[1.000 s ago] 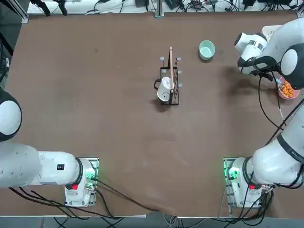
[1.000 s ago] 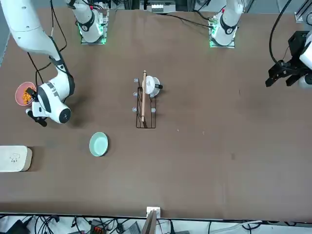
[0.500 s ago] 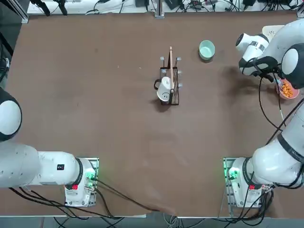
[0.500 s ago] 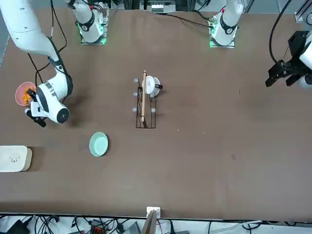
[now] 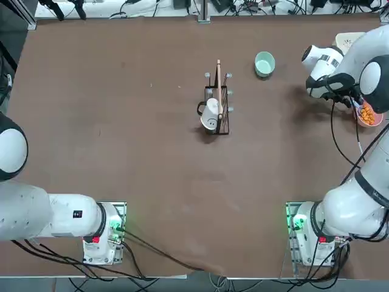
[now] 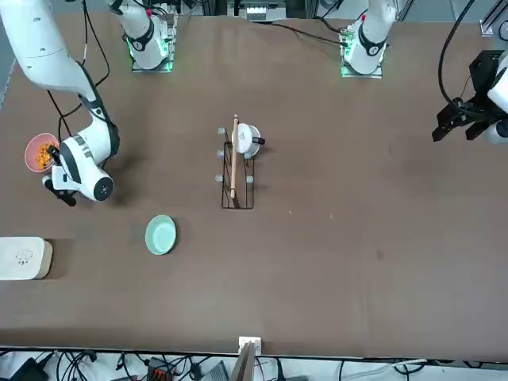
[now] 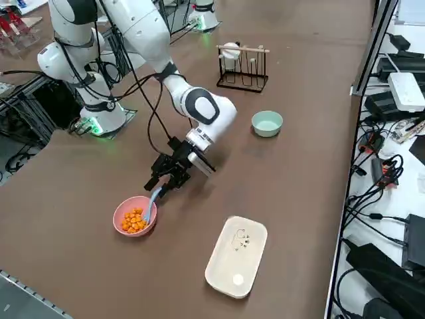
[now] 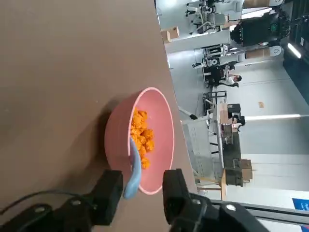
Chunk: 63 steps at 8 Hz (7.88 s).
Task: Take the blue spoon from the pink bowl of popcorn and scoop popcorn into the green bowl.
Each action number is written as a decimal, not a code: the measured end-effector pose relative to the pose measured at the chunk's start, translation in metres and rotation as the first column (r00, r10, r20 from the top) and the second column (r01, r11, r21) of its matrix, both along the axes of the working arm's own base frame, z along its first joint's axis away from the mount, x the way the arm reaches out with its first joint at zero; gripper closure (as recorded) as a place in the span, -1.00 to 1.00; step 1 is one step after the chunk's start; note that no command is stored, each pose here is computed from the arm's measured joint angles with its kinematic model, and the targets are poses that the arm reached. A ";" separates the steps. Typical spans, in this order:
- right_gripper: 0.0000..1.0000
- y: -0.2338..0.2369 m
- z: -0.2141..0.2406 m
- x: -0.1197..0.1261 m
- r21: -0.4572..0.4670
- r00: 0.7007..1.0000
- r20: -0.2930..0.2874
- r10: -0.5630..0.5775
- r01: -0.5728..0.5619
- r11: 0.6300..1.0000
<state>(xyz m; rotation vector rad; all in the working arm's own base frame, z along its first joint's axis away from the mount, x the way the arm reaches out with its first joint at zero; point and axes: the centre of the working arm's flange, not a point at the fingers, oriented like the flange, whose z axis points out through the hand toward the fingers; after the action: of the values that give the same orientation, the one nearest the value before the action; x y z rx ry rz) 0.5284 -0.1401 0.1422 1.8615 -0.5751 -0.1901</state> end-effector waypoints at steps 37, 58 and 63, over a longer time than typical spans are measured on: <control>0.79 0.520 0.151 0.072 -0.151 0.827 0.069 0.558 -0.544 0.825; 0.79 0.194 0.124 0.120 0.081 0.985 -0.162 -0.058 0.071 0.994; 0.79 0.029 0.095 0.055 0.105 0.984 -0.178 -0.004 0.023 0.994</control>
<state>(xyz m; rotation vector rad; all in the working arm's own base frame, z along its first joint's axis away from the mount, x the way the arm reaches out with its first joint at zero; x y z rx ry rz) 0.5836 -0.1115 0.2374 1.9207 -0.4615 -0.3989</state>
